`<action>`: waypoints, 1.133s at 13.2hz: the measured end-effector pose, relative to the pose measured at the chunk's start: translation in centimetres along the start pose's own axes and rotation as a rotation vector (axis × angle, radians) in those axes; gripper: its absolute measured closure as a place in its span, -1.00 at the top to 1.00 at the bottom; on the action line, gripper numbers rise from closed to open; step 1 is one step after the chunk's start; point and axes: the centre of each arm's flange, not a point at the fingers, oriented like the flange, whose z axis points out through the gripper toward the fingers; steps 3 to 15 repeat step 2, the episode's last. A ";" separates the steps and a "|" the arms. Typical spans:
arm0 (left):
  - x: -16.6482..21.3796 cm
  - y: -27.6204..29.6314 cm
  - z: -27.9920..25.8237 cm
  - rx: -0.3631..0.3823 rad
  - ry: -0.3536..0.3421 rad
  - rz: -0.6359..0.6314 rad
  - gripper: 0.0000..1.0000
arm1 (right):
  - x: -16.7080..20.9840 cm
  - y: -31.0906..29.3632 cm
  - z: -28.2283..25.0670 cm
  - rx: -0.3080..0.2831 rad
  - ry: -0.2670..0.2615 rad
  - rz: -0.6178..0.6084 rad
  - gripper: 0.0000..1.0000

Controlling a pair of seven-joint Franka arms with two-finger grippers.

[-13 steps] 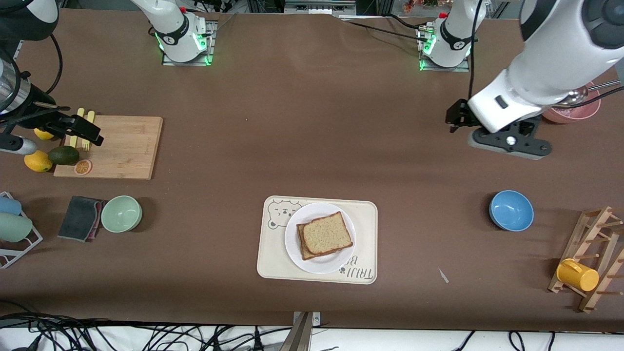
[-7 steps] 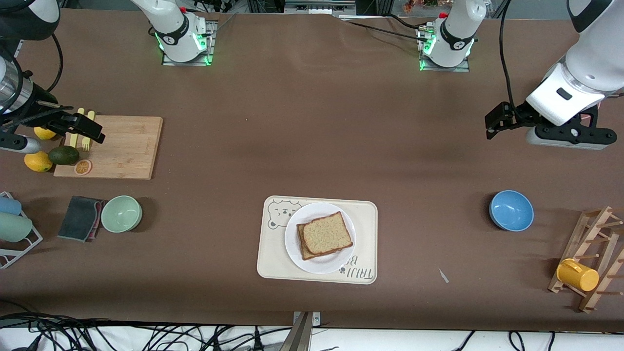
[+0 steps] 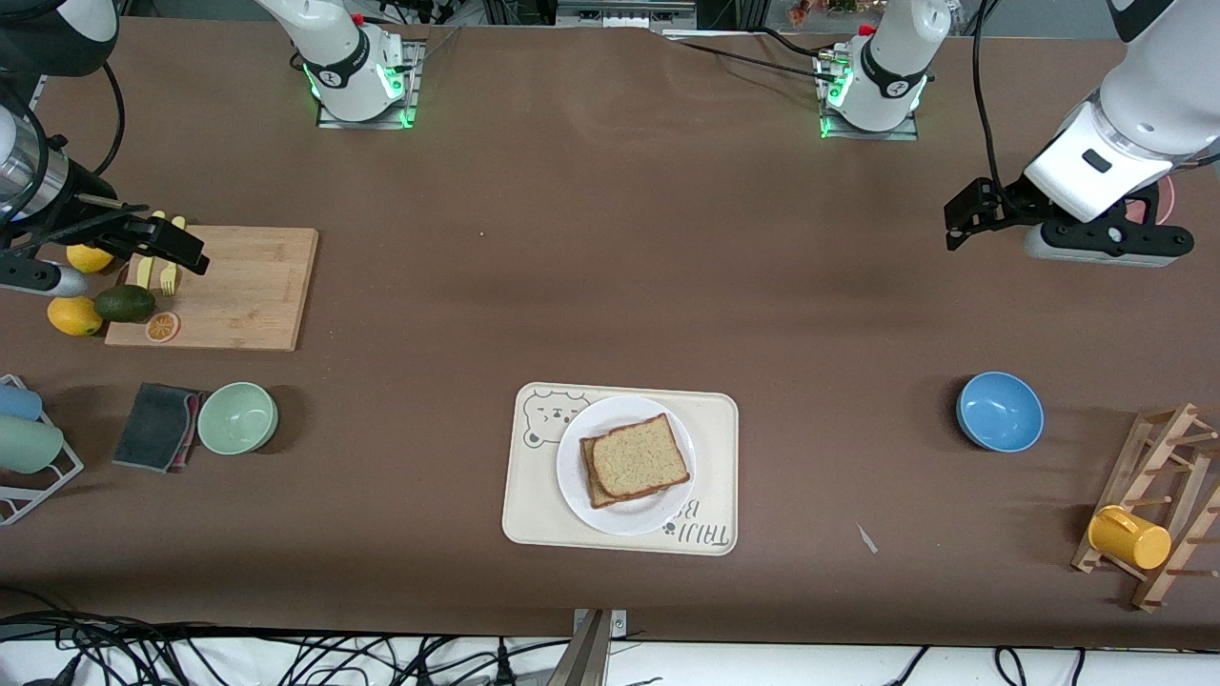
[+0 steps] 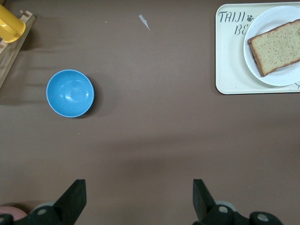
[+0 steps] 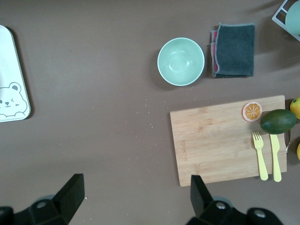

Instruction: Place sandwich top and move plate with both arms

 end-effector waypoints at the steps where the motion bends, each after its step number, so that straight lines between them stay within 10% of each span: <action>1: -0.1 0.0 0.0 0.000 -0.001 0.000 1.00 | 0.0 0.0 0.0 0.000 -0.001 0.000 1.00; 15: -0.1 0.0 0.1 0.000 -0.002 0.001 1.00 | 0.0 0.0 0.0 0.000 -0.001 0.000 1.00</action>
